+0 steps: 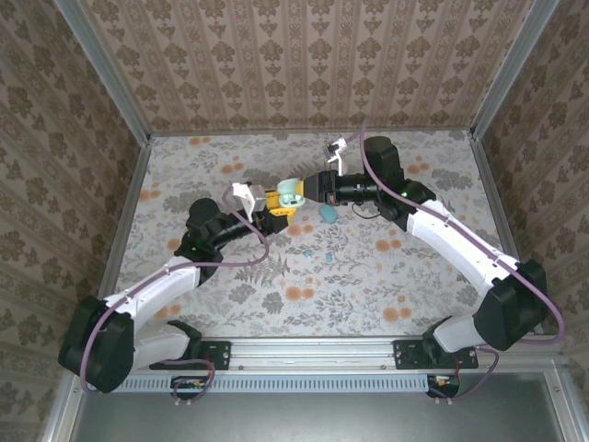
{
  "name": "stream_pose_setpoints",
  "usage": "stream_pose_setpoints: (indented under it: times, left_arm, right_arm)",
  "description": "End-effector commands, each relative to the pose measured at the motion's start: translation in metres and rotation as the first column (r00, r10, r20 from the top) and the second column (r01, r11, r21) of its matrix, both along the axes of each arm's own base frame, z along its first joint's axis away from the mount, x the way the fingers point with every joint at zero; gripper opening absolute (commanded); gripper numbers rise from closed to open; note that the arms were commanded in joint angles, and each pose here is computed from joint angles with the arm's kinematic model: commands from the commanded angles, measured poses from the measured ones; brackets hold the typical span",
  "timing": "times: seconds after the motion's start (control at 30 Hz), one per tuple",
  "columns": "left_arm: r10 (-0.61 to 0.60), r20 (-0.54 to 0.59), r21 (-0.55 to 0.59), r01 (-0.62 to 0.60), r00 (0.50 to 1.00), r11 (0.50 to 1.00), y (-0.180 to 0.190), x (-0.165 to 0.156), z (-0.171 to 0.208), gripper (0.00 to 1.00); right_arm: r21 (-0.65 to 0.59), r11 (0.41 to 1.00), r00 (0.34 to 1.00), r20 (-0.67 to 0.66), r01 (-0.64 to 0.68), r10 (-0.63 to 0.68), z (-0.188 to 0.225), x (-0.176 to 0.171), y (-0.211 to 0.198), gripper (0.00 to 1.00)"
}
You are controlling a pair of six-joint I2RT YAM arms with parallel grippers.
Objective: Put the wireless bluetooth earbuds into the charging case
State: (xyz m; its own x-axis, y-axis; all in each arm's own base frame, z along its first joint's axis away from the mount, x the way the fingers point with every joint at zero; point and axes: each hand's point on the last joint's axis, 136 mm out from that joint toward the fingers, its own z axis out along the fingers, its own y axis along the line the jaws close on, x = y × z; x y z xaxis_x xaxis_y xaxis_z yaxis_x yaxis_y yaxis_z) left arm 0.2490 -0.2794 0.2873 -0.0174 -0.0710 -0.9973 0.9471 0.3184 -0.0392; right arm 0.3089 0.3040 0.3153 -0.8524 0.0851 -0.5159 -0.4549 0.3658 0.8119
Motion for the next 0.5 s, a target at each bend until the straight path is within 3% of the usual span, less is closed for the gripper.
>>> stream_pose_setpoints:
  times: [0.0,0.3,0.47]
  left_arm:
    - [0.005,0.092,-0.069,0.001,0.996,0.998,0.001,-0.0009,0.0363,0.28]
    - [0.01,0.089,-0.062,-0.004,0.996,0.998,0.0015,-0.0006,0.0335,0.28]
    - [0.011,0.089,-0.061,-0.005,0.996,0.998,0.0012,0.0,0.0333,0.28]
  right_arm:
    - [-0.013,1.0,1.0,0.013,0.003,-0.003,0.0126,-0.0072,-0.0022,0.4]
    - [-0.031,0.999,1.0,0.014,0.023,-0.022,0.0178,-0.0057,-0.0042,0.43]
    - [-0.041,0.999,1.0,0.005,0.031,-0.031,0.0151,-0.0052,-0.0057,0.37]
